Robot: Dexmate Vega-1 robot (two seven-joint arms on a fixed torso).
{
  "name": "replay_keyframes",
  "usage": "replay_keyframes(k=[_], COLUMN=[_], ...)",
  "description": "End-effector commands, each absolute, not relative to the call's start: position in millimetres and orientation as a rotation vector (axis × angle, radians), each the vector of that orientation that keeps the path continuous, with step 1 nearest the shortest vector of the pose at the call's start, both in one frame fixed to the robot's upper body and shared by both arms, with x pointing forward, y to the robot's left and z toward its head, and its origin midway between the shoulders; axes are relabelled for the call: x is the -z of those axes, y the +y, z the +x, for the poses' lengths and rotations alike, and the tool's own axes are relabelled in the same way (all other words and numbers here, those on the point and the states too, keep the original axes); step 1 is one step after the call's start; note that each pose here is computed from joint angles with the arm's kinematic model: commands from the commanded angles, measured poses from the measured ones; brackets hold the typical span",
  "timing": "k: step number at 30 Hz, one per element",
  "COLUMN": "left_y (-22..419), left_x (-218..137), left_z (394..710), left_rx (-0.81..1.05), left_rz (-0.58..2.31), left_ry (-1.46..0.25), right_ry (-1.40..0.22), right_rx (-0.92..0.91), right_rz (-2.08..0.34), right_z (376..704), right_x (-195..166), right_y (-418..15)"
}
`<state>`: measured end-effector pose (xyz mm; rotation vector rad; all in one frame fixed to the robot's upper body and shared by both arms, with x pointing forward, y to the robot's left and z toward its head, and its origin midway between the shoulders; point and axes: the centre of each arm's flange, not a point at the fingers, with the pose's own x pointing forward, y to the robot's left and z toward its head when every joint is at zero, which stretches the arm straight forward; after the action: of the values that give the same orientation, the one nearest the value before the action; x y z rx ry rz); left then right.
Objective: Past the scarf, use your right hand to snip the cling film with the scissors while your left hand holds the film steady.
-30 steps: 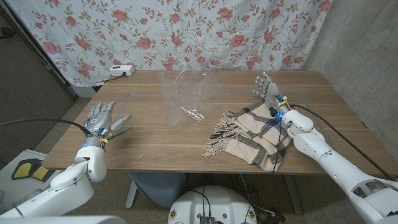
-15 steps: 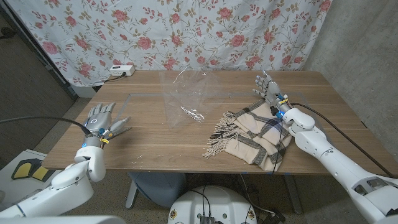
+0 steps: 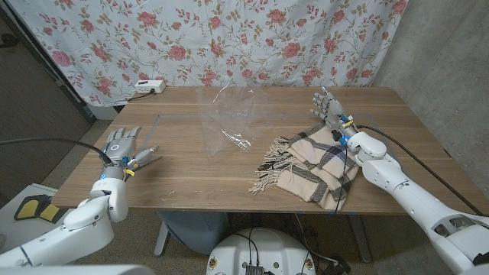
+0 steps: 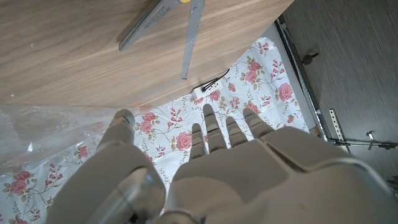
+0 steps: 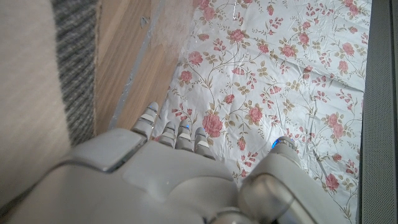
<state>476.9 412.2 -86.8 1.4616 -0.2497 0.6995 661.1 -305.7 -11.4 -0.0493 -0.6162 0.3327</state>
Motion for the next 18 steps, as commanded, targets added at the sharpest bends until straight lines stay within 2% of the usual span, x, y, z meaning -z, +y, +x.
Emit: replay_keyframes(k=[1,18], left_y=[414.3,413.8], left_x=[81.9,82.3], left_z=[479.6,482.7], left_rx=[-0.696,-0.691], left_rz=[1.506,1.522], left_ry=[-0.202,-0.167], right_ry=[-0.619,-0.626], right_rx=[-0.331,-0.331], right_rz=[-0.05,-0.046], right_z=[663.1,663.1], right_x=[7.8,6.2], right_y=[-306.1,-308.0])
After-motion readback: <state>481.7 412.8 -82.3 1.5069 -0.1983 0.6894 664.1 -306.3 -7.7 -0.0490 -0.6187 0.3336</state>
